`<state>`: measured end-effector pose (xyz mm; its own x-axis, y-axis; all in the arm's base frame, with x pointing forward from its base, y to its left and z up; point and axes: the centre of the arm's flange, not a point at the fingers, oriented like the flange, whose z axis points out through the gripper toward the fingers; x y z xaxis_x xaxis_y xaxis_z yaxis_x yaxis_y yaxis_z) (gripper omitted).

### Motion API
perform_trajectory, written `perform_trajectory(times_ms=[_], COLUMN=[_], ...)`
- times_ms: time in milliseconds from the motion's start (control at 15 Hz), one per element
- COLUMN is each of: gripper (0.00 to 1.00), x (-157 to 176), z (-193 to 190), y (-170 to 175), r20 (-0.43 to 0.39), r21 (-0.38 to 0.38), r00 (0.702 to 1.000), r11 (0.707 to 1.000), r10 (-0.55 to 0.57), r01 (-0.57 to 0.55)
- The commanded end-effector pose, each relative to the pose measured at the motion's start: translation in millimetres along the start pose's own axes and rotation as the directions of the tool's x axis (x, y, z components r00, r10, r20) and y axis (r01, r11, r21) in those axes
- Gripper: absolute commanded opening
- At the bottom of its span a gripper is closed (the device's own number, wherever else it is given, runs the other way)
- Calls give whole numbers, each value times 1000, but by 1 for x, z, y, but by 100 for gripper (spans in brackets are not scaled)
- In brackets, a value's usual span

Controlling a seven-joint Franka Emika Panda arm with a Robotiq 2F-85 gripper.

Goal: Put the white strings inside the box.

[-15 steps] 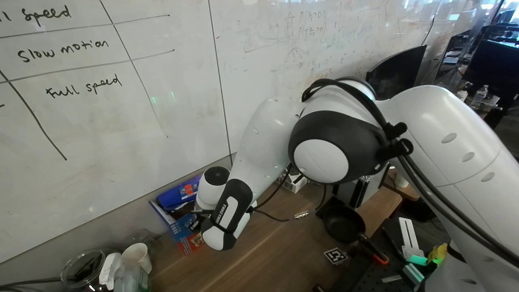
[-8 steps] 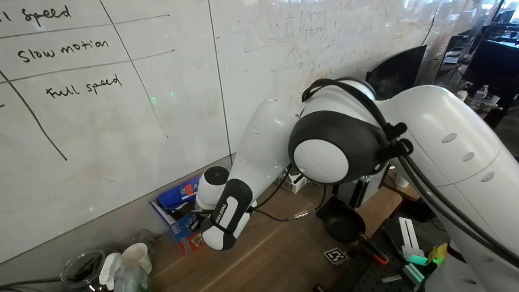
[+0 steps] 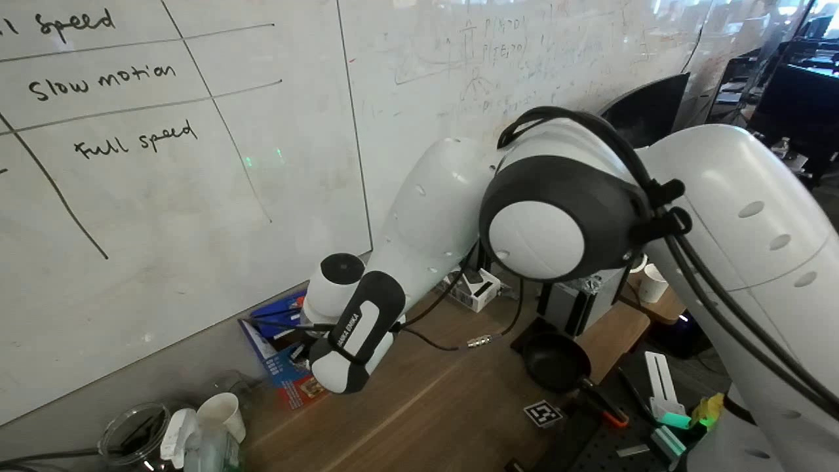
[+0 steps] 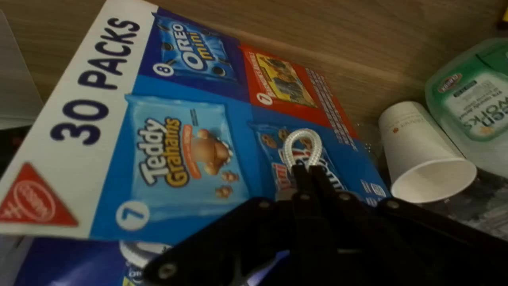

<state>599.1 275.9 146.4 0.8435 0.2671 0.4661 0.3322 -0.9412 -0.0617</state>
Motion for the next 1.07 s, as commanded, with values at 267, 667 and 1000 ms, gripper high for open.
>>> perform_trajectory(times_ms=[267,667,1000], gripper=[2,1,9], x=[60,81,83], z=[-73,-68,-43], y=[-14,-2,18], r20=[-72,-103,-79], r21=[77,63,33], r00=[995,991,991], r11=[995,995,994], r10=[65,88,106], r01=[-60,-81,-104])
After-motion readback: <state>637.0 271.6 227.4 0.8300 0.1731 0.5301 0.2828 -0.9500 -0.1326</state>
